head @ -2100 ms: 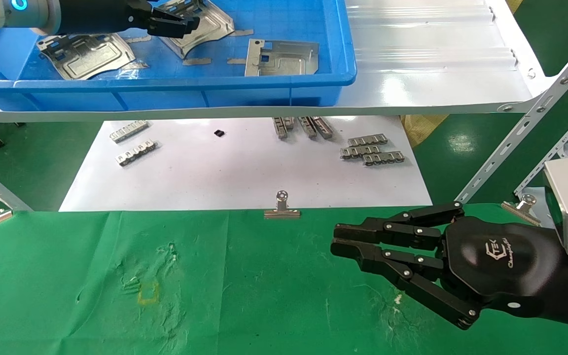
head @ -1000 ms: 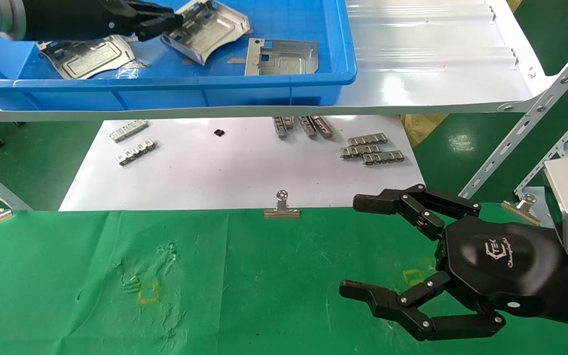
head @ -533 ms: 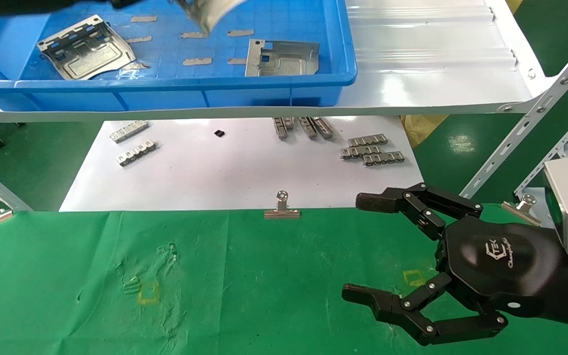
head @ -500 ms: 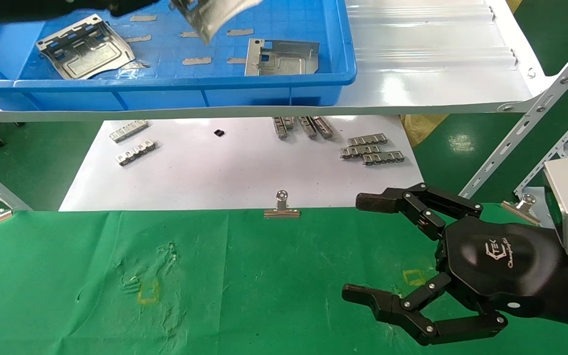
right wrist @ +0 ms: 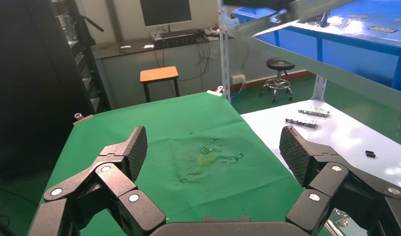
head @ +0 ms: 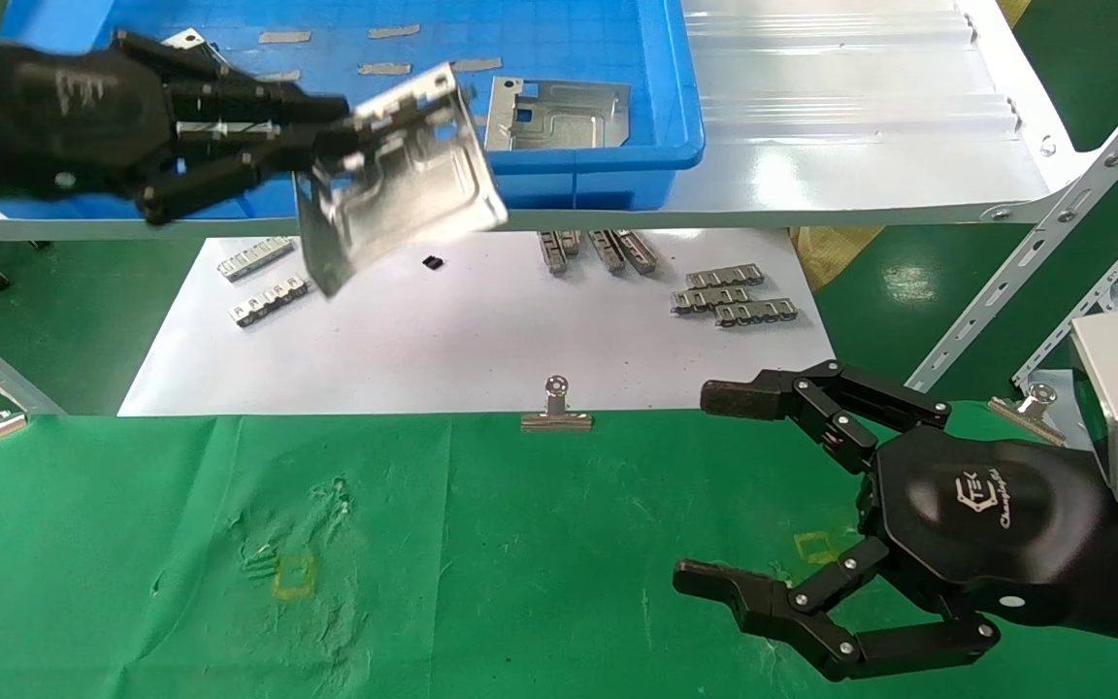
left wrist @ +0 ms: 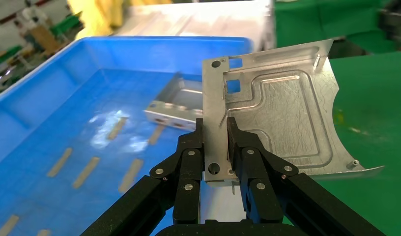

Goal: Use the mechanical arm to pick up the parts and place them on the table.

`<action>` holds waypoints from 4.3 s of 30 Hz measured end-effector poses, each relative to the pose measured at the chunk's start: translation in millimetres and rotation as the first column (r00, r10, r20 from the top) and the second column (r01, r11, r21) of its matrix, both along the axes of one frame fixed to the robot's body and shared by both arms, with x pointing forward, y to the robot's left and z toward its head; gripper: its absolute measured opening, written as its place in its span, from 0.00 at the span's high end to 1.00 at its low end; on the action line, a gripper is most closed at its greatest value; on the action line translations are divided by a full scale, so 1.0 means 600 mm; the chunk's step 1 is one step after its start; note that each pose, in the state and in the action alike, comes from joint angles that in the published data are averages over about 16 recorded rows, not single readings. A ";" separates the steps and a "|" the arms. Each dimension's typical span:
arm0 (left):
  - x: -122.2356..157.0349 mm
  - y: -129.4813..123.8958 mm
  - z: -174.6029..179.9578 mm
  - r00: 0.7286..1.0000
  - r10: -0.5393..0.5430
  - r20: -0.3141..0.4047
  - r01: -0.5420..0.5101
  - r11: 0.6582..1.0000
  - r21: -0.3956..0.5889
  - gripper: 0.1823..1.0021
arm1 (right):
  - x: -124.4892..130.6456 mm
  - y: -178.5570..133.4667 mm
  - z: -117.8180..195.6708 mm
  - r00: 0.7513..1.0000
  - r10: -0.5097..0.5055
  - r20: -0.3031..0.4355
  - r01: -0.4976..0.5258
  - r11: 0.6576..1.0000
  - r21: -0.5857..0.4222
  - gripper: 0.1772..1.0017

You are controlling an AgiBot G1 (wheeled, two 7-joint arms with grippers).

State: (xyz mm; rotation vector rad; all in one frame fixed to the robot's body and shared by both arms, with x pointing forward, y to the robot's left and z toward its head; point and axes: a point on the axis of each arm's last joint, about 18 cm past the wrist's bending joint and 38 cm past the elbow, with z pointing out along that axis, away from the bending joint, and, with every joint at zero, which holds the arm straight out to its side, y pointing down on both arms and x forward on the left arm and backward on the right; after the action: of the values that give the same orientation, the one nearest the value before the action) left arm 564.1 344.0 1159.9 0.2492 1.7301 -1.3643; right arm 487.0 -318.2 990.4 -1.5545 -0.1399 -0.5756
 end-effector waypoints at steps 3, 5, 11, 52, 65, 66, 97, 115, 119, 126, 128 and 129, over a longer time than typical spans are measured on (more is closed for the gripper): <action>-0.013 0.009 -0.032 1.000 -0.011 0.002 0.011 0.999 0.039 0.90 | 0.000 0.000 0.000 1.000 0.000 0.000 0.000 1.000 0.000 0.00; -0.020 0.013 -0.056 1.000 -0.017 0.000 0.017 0.997 0.072 0.90 | 0.000 0.000 0.000 1.000 0.000 0.000 0.000 1.000 0.000 0.00; -0.028 0.024 -0.130 1.000 -0.014 -0.014 0.017 0.979 0.202 0.90 | 0.000 0.000 0.000 1.000 0.000 0.000 0.000 1.000 0.000 0.00; 0.061 0.126 -0.350 0.982 0.176 -0.074 -0.117 0.863 0.492 0.83 | 0.000 0.000 0.000 1.000 0.000 0.000 0.000 1.000 0.000 0.00; 0.041 0.130 -0.348 0.945 0.176 -0.275 -0.114 0.967 0.229 0.57 | 0.000 0.000 0.000 1.000 0.000 0.000 0.000 1.000 0.000 0.00; 0.040 0.130 -0.349 0.943 0.174 -0.285 -0.114 0.970 0.215 0.54 | 0.000 0.000 0.000 1.000 0.000 0.000 0.000 1.000 0.000 0.00; 0.008 0.040 -0.333 0.950 -0.029 -0.311 0.039 0.999 0.024 0.00 | 0.000 0.000 0.000 1.000 0.000 0.000 0.000 1.000 0.000 0.00; -0.051 -0.020 -0.306 0.937 -0.182 -0.298 0.165 0.983 -0.080 0.00 | 0.000 0.000 0.000 1.000 0.000 0.000 0.000 1.000 0.000 0.00; -0.068 -0.032 -0.300 0.932 -0.212 -0.295 0.192 0.977 -0.098 0.00 | 0.000 0.000 0.000 1.000 0.000 0.000 0.000 1.000 0.000 0.00; -0.099 -0.050 -0.290 0.920 -0.263 -0.289 0.237 0.964 -0.124 0.00 | 0.000 0.000 0.000 1.000 0.000 0.000 0.000 1.000 0.000 0.00; -0.109 -0.055 -0.288 0.917 -0.277 -0.288 0.249 0.960 -0.130 0.00 | 0.000 0.000 0.000 1.000 0.000 0.000 0.000 1.000 0.000 0.00; -0.113 -0.058 -0.287 0.915 -0.283 -0.287 0.255 0.958 -0.132 0.00 | 0.000 0.000 0.000 1.000 0.000 0.000 0.000 1.000 0.000 0.00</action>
State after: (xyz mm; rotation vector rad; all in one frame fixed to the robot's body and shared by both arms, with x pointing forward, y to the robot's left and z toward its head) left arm 496.0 309.5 987.8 0.2421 1.9305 -1.7555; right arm 487.1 -318.3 990.3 -1.5545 -0.1392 -0.5758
